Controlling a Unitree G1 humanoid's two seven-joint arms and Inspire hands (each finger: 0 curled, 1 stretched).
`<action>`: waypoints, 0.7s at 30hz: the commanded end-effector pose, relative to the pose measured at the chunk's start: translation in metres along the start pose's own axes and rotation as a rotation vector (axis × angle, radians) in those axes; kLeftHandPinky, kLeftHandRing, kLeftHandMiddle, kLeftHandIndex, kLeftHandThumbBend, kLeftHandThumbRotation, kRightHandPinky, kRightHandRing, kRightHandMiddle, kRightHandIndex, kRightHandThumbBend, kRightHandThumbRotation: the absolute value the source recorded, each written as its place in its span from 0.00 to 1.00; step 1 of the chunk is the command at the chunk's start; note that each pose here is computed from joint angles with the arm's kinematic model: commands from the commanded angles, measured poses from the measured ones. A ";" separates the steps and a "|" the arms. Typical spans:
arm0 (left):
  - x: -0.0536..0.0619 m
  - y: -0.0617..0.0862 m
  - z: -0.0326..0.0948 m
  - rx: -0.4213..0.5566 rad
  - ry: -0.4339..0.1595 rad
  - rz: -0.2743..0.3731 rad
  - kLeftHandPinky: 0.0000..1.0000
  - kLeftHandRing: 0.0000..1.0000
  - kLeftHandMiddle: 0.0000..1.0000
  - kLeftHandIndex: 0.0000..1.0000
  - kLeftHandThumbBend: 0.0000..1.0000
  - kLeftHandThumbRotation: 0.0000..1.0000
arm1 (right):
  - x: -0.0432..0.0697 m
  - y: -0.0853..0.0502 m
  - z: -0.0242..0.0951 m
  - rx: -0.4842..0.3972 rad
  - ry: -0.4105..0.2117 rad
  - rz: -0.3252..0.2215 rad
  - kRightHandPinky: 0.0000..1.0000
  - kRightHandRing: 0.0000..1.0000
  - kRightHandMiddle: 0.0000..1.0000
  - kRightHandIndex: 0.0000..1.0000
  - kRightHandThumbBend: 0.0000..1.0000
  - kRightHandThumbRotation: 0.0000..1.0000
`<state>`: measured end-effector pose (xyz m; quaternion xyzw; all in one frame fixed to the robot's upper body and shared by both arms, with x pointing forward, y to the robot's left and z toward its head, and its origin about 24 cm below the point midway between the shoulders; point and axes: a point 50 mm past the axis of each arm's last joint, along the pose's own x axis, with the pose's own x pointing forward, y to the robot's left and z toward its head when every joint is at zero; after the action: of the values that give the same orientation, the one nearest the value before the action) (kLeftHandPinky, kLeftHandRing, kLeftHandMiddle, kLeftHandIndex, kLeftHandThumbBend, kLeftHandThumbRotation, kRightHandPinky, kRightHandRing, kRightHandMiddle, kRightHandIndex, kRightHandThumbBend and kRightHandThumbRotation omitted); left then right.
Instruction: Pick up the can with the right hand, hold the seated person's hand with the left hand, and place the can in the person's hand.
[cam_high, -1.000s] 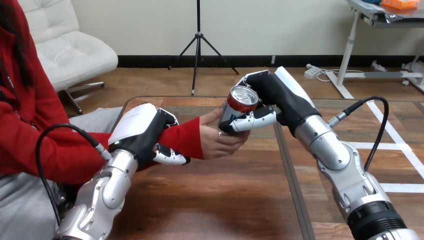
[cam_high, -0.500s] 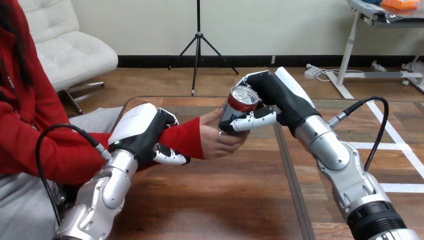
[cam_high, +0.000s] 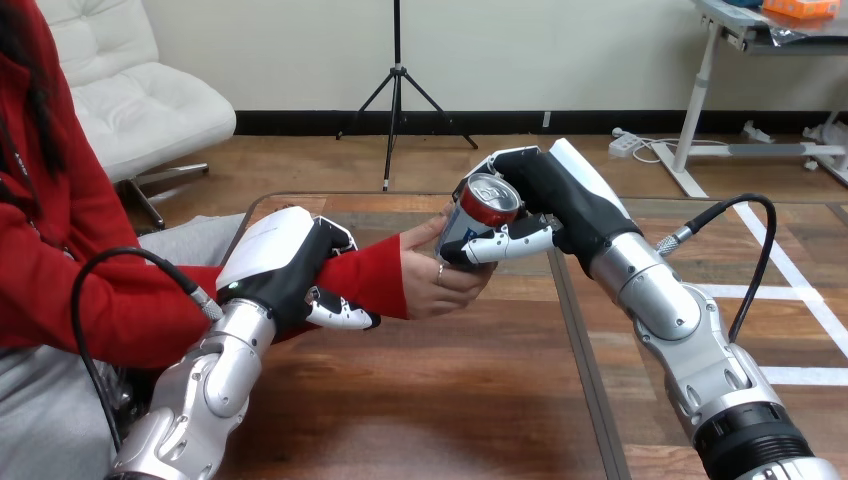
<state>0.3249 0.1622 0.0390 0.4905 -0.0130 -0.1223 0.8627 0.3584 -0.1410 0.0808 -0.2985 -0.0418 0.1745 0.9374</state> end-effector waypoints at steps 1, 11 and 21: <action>0.013 0.108 0.136 -0.077 -0.567 0.456 0.28 0.34 0.39 0.40 0.69 0.01 | 0.018 -0.026 0.071 -0.055 -0.255 -0.046 0.44 0.51 0.55 0.58 0.80 0.11; 0.013 0.107 0.132 -0.019 -0.539 0.451 0.40 0.47 0.50 0.51 0.74 0.28 | 0.017 -0.026 0.069 -0.050 -0.245 -0.039 0.46 0.54 0.58 0.61 0.79 0.21; 0.012 0.106 0.128 0.015 -0.525 0.450 0.47 0.55 0.59 0.60 0.82 0.50 | 0.014 -0.025 0.066 -0.045 -0.241 -0.039 0.45 0.55 0.60 0.62 0.78 0.35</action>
<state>0.3254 0.1591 0.0428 0.4893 -0.0231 -0.1222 0.8632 0.3578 -0.1384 0.0796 -0.2975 -0.0364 0.1919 0.9345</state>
